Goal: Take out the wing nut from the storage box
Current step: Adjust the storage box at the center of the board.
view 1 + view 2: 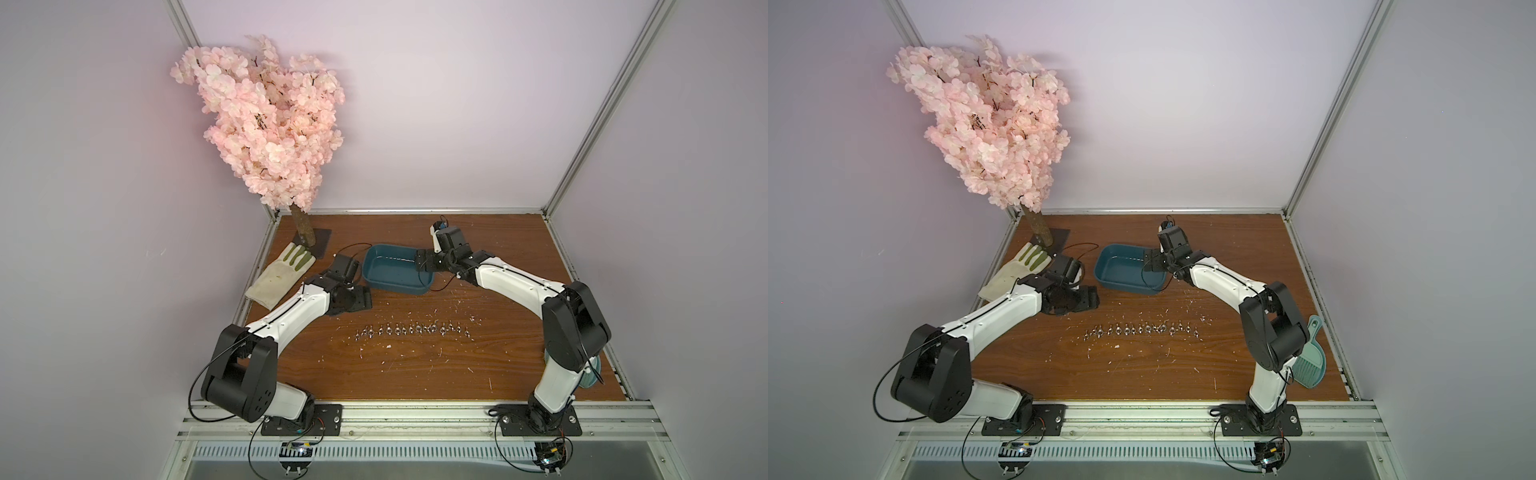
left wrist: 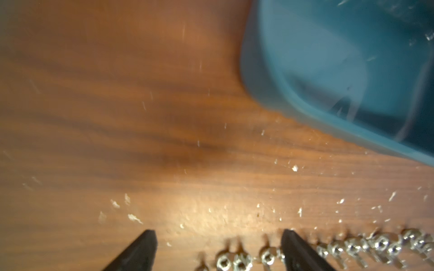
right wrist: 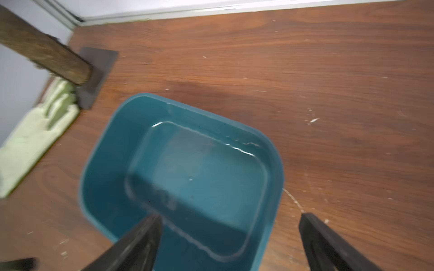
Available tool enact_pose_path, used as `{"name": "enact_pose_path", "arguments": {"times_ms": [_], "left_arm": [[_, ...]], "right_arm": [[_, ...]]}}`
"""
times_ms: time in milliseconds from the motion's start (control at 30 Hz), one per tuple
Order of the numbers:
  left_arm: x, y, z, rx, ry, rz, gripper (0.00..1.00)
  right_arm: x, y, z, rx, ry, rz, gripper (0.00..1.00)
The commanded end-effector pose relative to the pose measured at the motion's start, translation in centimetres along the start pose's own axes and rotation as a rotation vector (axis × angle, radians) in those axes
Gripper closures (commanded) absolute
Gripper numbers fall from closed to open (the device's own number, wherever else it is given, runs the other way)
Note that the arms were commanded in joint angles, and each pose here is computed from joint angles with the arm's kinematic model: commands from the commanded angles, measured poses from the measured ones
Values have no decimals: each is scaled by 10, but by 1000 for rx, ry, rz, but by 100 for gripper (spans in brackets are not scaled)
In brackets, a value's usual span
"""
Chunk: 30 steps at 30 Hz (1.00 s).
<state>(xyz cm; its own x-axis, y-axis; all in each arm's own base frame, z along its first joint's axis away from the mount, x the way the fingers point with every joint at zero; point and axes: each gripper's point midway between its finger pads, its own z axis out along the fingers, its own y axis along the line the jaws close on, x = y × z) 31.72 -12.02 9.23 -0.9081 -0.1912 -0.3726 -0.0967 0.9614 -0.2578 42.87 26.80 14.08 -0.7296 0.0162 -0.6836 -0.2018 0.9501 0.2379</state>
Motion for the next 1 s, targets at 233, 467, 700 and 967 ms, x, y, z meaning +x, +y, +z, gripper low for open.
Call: {"name": "enact_pose_path", "arguments": {"times_ms": [233, 467, 700, 967], "left_arm": [[-61, -8, -25, 15, -116, 23, 1], [-82, -9, -28, 5, -150, 38, 1], [-97, -6, -23, -18, -160, 67, 1], [-113, -5, -21, 23, -179, 49, 1]], "right_arm": [[35, -24, 38, 143, 162, 45, 34], [41, -30, 50, 159, 208, 101, 67], [25, -35, 44, 133, 278, 204, 100], [36, -47, 32, 97, 573, 277, 100]]}}
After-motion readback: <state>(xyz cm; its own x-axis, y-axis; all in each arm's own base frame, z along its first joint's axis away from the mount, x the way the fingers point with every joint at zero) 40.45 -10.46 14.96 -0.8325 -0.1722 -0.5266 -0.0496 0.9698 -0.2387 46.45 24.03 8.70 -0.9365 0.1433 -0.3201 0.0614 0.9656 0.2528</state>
